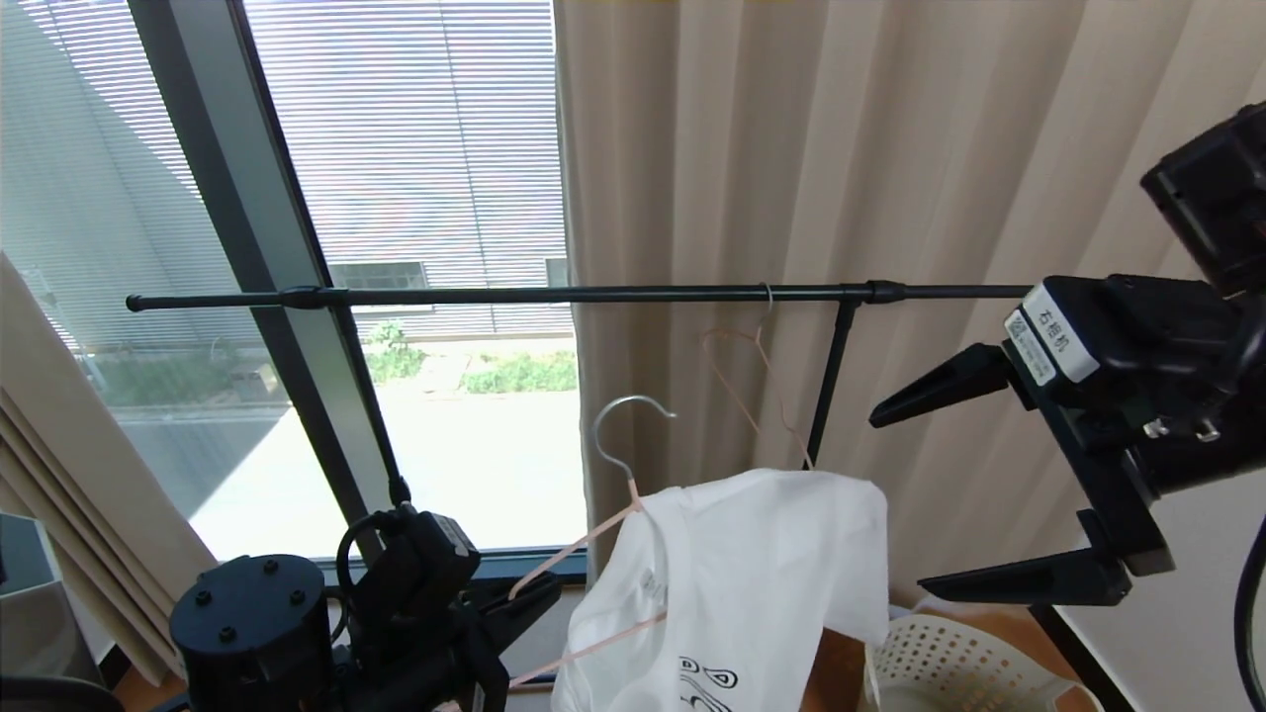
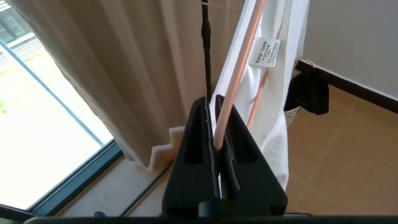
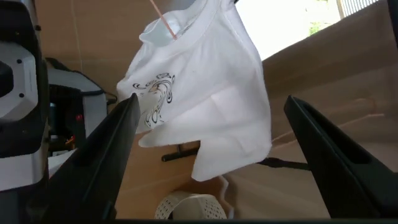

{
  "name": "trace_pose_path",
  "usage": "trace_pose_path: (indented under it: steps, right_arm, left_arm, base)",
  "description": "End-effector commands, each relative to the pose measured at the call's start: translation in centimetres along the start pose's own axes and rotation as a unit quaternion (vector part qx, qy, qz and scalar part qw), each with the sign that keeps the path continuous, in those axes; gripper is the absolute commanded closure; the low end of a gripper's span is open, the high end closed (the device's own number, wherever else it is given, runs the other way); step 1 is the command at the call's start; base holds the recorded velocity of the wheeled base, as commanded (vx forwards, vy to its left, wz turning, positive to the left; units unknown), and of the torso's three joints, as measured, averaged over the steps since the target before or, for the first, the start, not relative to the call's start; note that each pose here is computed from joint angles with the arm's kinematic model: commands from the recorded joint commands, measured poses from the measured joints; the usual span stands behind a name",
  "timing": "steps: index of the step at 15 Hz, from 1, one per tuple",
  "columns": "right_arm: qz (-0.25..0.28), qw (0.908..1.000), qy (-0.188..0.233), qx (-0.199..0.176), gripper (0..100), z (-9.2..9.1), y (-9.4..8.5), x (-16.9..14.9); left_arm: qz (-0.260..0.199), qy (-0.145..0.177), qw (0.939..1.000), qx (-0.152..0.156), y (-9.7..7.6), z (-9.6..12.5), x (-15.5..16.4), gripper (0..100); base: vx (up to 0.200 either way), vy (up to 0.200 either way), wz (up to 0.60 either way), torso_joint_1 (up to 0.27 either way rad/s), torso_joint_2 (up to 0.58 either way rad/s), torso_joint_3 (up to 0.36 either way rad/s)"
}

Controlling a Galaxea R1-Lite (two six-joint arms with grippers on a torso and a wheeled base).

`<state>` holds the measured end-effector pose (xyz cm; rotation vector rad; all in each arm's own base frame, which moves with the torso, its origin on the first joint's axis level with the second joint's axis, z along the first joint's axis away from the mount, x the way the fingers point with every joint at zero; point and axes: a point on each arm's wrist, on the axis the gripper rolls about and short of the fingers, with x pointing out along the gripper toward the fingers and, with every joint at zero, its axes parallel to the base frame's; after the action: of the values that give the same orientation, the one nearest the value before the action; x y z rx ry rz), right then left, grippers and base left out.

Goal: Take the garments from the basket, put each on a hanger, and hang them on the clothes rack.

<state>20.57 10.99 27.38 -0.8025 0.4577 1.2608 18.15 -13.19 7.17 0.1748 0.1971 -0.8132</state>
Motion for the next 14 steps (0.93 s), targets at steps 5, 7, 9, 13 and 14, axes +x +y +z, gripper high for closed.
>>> trace_pose_path:
  steps: [5,7,9,13,14]
  right_arm:
    - [0.110,0.9929,0.030,0.032,0,-2.4,-5.7,6.3]
    - [0.125,0.9912,0.026,0.036,0,-2.4,-5.8,7.3]
    - [0.132,0.9904,0.026,0.032,0,-2.0,-5.6,7.8]
    - [0.155,0.9869,0.031,0.032,0,-1.8,-5.3,9.4]
    - [0.155,0.9869,0.031,0.032,0,-1.8,-5.3,9.5]
  left_arm:
    - [-0.020,0.007,0.9997,0.015,-0.8,-0.2,-0.3,100]
    - [-0.028,0.009,0.9994,0.017,-1.2,-0.3,-0.3,100]
    - [-0.032,0.007,0.9993,0.019,-1.4,-0.2,-0.3,100]
    - [-0.032,-0.002,0.9993,0.021,-1.4,0.2,-0.5,100]
    - [-0.032,-0.002,0.9993,0.021,-1.4,0.2,-0.5,100]
  base:
    - [0.000,0.000,0.00,0.000,0.00,0.000]
    - [0.000,0.000,0.00,0.000,0.00,0.000]
    - [0.000,0.000,0.00,0.000,0.00,0.000]
    - [0.000,0.000,0.00,0.000,0.00,0.000]
    - [0.000,0.000,0.00,0.000,0.00,0.000]
